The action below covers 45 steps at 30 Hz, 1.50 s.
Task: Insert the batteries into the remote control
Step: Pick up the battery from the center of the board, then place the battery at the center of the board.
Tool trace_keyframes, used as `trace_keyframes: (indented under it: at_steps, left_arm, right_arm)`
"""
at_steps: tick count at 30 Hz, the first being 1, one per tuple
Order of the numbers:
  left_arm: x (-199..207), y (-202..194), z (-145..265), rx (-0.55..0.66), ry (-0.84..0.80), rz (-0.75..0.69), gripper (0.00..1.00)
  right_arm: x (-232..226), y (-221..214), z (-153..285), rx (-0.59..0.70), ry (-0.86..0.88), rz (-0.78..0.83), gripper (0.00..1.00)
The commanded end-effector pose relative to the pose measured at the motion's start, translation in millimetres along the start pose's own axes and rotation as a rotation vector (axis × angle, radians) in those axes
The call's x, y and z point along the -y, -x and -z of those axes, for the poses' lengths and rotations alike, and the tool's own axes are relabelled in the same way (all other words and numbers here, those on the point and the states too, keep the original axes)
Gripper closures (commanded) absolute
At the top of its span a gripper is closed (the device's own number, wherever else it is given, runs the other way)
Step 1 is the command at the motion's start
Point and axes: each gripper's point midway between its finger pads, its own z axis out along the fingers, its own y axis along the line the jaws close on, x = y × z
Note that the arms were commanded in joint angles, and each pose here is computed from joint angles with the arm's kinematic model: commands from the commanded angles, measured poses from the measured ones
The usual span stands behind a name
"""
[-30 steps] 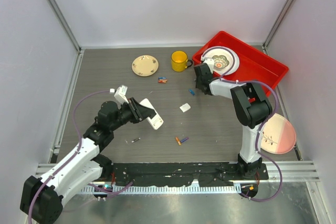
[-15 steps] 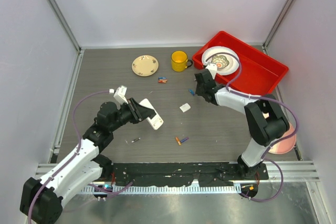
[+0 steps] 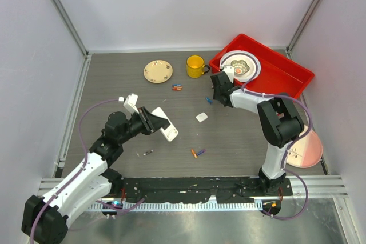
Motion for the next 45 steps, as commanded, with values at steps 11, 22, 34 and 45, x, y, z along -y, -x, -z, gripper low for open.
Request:
trace_keyframes:
  at_steps: [11, 22, 34, 45]
  left_arm:
    - [18.8, 3.2, 0.1, 0.008, -0.093, -0.008, 1.0]
    - [18.3, 2.5, -0.1, 0.006, -0.093, -0.007, 1.0]
    - [24.8, 6.4, 5.1, 0.027, -0.111, -0.011, 1.0]
    - [22.8, 33.1, 20.6, 0.179, -0.044, -0.017, 1.0]
  right_arm:
    - [-1.4, 38.3, -43.5, 0.058, -0.035, 0.027, 0.57]
    - [0.9, 15.4, -52.2, -0.006, -0.045, 0.041, 0.83]
    - [-41.1, 26.8, 61.8, 0.097, 0.084, -0.36, 0.99]
    - [-72.1, -61.6, 146.6, -0.025, -0.116, -0.77, 0.99]
